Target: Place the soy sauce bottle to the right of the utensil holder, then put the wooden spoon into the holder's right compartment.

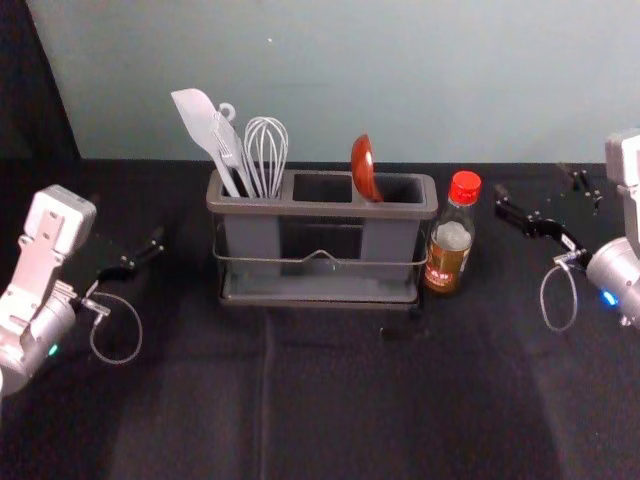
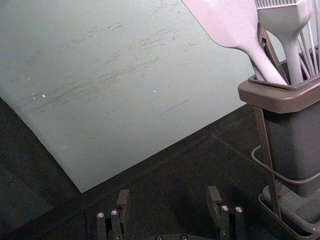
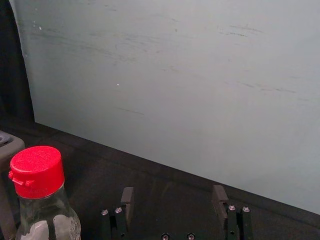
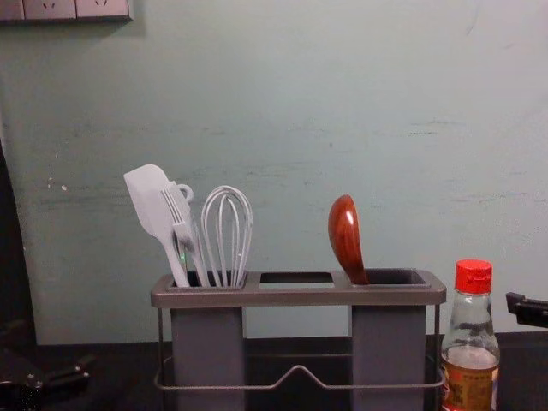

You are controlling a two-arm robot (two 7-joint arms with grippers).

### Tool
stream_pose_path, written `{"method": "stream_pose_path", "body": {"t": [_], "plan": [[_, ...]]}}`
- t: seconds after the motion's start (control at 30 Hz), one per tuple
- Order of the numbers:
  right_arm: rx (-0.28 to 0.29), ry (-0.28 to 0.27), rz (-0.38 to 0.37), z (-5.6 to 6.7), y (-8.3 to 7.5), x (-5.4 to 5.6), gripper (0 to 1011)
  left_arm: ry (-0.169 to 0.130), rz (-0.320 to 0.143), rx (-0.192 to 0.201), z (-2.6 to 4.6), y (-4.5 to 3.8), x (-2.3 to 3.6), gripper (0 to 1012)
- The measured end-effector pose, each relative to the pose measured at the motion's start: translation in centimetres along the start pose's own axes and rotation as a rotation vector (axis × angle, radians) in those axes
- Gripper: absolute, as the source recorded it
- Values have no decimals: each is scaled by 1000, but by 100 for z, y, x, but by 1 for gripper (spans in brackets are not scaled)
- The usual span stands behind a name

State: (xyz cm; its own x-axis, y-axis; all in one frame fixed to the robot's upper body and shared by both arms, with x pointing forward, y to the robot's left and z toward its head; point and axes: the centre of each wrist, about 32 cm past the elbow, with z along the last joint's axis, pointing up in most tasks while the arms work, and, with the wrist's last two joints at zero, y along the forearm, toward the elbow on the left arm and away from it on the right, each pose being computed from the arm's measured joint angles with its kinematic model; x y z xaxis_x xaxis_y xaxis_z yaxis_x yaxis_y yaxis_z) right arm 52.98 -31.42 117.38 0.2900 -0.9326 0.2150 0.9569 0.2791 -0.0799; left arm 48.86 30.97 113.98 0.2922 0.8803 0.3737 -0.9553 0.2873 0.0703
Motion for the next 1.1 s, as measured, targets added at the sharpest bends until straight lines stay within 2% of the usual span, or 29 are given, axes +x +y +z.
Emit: {"method": "stream_pose_path", "body": {"t": [1.1], "plan": [[3,-1,-1,17,3,11,1002,0,0,0,0,0,0,1000]]}}
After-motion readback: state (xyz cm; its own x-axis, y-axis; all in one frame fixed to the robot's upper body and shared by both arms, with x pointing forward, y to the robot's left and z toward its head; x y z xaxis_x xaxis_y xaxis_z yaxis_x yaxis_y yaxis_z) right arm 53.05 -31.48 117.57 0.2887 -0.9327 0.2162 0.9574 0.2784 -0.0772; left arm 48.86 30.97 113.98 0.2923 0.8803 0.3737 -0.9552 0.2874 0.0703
